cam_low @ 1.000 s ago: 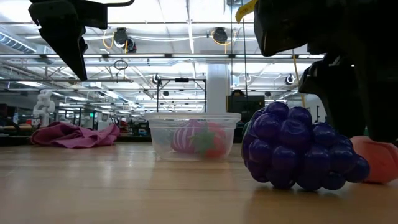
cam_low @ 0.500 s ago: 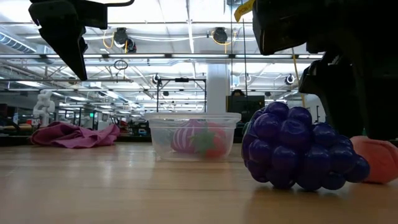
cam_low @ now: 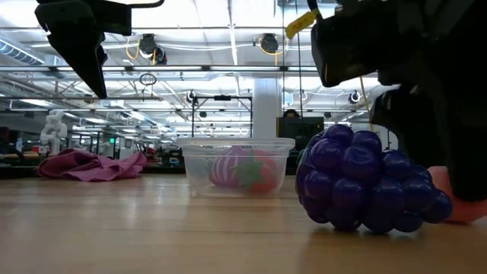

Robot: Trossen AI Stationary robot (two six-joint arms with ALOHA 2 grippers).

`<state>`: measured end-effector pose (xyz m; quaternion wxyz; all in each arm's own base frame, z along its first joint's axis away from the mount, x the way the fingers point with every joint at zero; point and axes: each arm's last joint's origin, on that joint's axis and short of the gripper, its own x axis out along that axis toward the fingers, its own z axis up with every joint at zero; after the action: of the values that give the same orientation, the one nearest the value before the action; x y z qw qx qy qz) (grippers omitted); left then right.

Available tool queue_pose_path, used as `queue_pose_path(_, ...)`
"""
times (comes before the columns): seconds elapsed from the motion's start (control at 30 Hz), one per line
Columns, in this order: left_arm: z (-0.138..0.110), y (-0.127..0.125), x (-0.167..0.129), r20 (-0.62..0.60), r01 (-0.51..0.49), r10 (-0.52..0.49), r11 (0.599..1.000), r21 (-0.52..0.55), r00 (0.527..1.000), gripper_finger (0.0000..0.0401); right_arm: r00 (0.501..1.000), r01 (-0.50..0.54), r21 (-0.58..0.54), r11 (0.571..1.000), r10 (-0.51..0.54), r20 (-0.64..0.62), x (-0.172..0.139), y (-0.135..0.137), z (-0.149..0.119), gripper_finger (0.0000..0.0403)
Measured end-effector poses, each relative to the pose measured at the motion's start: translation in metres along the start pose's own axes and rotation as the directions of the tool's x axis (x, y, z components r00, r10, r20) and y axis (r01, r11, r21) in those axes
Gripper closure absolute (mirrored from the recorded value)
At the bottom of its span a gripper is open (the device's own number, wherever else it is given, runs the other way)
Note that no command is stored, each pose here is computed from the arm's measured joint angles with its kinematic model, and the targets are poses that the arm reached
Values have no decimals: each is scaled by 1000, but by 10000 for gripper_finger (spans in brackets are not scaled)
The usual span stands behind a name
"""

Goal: Pick and placing Produce into tupperware
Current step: Put the peach into the transparent bin

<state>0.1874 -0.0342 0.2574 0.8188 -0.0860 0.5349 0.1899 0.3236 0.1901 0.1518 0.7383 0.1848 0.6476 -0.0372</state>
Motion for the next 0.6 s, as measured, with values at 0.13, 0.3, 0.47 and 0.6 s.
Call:
queue_pose_path(0.13,0,0,0,0,0,0,1000,0,1000,128,1000,4,8,1000,-4,-1,1,-2,2,181)
queue_pose_path(0.3,0,0,0,0,0,0,1000,0,1000,127,1000,16,15,1000,-16,-8,3,-4,3,181)
queue_pose_path(0.47,0,0,0,0,0,0,1000,2,1000,127,999,33,17,999,-32,-23,3,-6,2,191)
queue_pose_path(0.6,0,0,0,-1,0,0,1000,6,1000,127,999,32,17,999,-32,-23,3,-6,2,213)
